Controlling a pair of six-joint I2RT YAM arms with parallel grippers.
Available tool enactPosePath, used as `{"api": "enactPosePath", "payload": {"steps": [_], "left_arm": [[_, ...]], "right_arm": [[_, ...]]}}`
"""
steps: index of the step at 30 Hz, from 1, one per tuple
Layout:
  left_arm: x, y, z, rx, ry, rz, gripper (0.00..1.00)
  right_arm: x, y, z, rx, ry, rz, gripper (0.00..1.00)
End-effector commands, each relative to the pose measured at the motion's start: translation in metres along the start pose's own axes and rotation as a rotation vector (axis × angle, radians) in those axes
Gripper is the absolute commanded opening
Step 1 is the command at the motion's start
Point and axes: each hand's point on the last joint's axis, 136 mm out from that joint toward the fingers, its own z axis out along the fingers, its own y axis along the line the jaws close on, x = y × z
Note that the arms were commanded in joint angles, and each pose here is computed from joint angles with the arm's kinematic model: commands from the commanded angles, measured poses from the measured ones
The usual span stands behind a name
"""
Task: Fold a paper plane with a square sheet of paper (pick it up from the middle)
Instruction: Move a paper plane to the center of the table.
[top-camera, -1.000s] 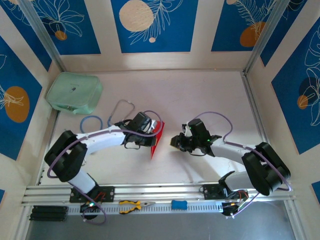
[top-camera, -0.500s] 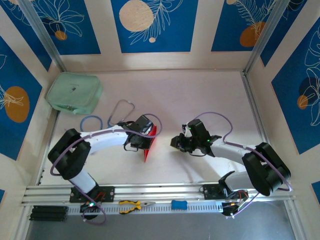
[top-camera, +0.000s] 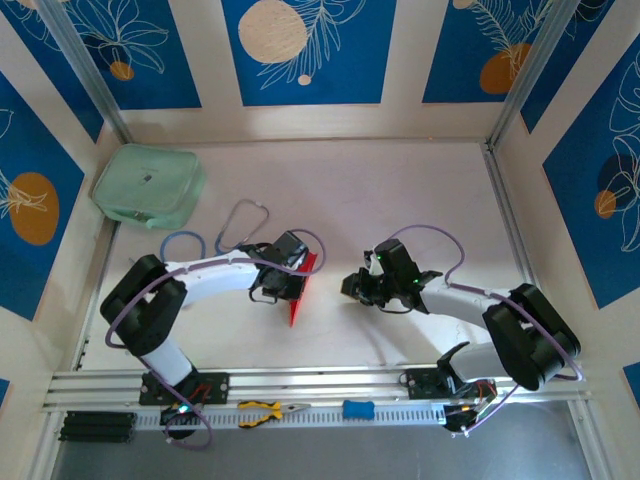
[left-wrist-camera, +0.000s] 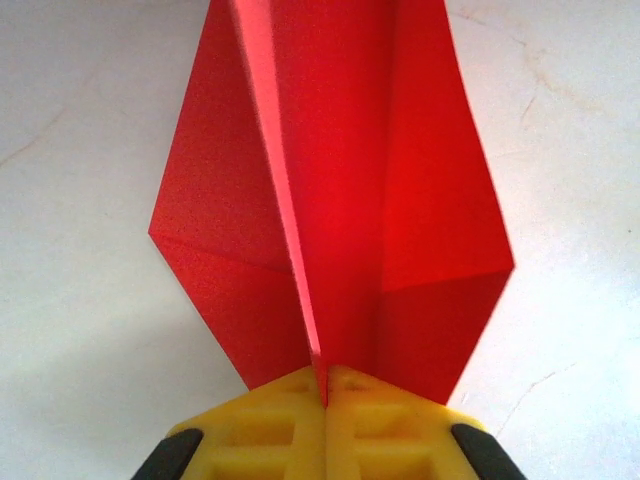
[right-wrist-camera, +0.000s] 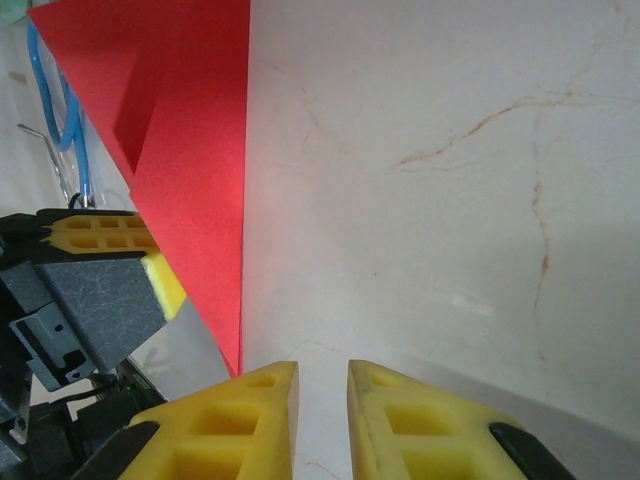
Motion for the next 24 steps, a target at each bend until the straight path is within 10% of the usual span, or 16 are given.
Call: {"api": "enactPosePath", "payload": {"steps": [1, 24], "left_arm": [[-0.008, -0.002, -0.015, -0.022, -0.042, 0.017, 0.06], [-0.007, -0.011, -0.017, -0.019, -0.059, 0.035, 0.02]], "right_arm": [[0.003, 0.007, 0.002, -0.019, 0.019, -0.001, 0.22], [-0.007, 0.063, 0.067, -0.087, 0.100, 0.015, 0.40]]}}
